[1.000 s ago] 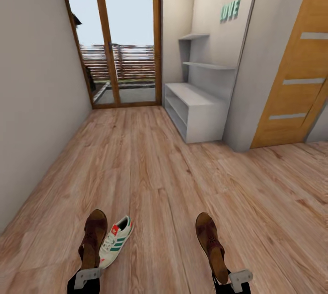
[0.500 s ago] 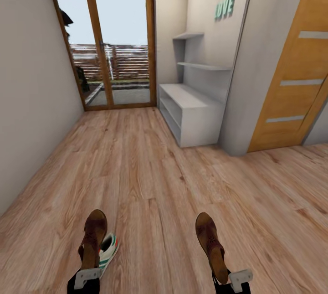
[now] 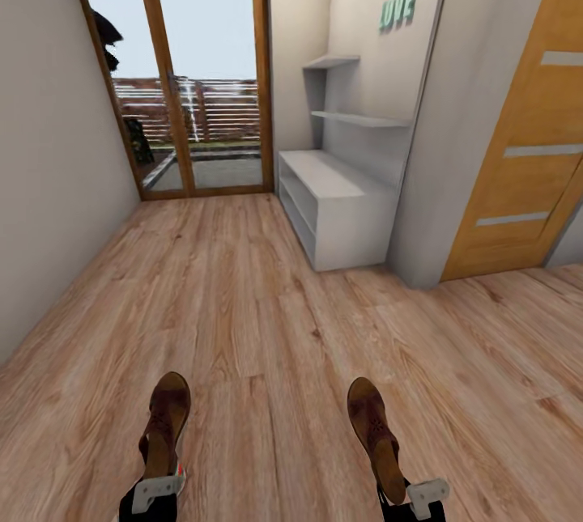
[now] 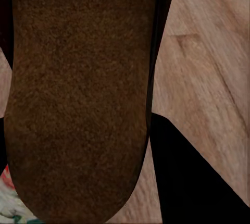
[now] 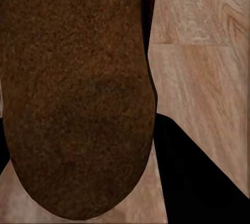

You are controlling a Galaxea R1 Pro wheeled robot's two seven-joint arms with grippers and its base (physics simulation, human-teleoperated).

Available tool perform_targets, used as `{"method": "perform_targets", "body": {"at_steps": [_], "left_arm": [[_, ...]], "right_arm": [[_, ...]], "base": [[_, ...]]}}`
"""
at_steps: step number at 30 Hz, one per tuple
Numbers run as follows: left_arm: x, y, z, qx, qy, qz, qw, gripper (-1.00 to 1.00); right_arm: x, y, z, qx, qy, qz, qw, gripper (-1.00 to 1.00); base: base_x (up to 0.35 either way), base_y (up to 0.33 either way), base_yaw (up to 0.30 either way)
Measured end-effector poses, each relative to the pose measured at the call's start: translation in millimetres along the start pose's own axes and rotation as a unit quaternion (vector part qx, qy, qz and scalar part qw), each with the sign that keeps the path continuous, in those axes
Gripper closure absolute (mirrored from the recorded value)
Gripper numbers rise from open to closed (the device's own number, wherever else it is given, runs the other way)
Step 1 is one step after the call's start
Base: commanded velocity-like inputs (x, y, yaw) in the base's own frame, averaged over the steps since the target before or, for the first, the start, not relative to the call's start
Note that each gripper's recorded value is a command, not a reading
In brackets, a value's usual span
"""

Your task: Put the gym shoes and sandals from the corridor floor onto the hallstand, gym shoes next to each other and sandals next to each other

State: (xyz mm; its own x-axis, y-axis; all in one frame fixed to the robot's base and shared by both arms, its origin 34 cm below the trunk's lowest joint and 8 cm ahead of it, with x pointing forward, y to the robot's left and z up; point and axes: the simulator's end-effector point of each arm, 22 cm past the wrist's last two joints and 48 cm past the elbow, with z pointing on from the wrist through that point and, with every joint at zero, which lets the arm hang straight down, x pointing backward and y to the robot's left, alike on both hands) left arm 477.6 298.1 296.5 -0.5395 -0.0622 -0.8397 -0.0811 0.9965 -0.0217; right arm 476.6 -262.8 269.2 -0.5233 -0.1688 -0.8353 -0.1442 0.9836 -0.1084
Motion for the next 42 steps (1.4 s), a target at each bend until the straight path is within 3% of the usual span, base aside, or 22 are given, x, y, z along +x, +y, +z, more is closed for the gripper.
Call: {"method": "perform_targets", "body": {"at_steps": [42], "left_arm": [[0.1, 0.0, -0.1, 0.0, 0.0, 0.0, 1.0, 1.0]], "right_arm": [[0.0, 0.2, 0.0, 0.0, 0.0, 0.0, 1.0, 1.0]], "base": [[0.318, -0.136, 0.001]]}}
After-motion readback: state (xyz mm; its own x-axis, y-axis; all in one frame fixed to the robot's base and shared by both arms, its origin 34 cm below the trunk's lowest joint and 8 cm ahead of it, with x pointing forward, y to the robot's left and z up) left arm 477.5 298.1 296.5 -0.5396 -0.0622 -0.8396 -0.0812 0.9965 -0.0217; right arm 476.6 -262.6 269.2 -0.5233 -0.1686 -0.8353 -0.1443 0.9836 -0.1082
